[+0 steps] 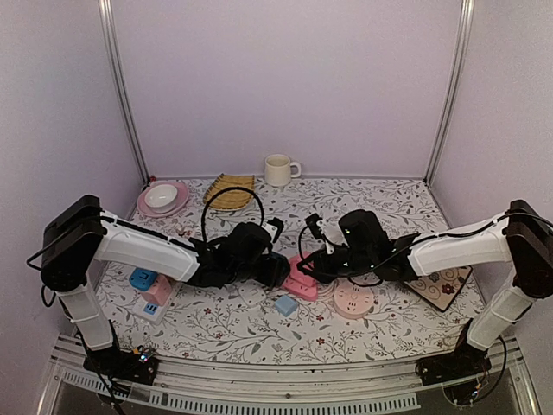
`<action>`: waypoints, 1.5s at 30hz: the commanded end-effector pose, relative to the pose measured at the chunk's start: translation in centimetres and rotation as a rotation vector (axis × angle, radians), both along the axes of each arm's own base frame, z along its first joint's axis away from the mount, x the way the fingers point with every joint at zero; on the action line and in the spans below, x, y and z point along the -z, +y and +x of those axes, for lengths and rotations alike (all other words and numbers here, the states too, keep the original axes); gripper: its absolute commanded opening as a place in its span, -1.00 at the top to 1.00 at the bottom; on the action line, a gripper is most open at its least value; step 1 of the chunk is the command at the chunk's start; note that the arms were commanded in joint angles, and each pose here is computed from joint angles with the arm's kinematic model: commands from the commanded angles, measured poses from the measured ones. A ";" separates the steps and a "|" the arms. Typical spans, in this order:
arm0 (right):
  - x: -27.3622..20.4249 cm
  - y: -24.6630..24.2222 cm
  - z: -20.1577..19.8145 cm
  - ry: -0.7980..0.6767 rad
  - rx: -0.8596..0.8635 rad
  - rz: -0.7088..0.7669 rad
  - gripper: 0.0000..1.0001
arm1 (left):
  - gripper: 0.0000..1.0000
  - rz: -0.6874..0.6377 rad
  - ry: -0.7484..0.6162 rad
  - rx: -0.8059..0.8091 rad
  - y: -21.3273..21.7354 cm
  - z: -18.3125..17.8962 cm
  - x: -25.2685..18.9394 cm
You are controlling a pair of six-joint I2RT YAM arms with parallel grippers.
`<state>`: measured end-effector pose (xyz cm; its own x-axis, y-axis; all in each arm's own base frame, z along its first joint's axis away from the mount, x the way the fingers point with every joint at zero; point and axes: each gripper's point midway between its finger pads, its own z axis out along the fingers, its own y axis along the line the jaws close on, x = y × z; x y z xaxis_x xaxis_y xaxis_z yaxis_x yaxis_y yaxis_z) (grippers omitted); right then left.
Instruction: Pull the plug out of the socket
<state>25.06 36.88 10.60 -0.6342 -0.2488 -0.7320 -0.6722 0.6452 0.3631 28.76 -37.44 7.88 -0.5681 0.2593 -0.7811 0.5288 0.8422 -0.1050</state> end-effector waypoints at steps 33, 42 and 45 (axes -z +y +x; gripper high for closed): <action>3.1 -17.0 15.2 0.188 0.502 0.171 0.87 | 0.22 0.039 -0.029 -0.162 4.6 0.4 -1.0; 4.9 -19.0 14.6 0.202 0.557 0.124 0.03 | 0.21 0.025 -0.028 -0.175 5.3 0.7 -1.5; 4.3 -19.5 14.3 0.180 0.569 0.109 -0.21 | 0.21 0.014 -0.033 -0.177 5.2 0.8 -1.9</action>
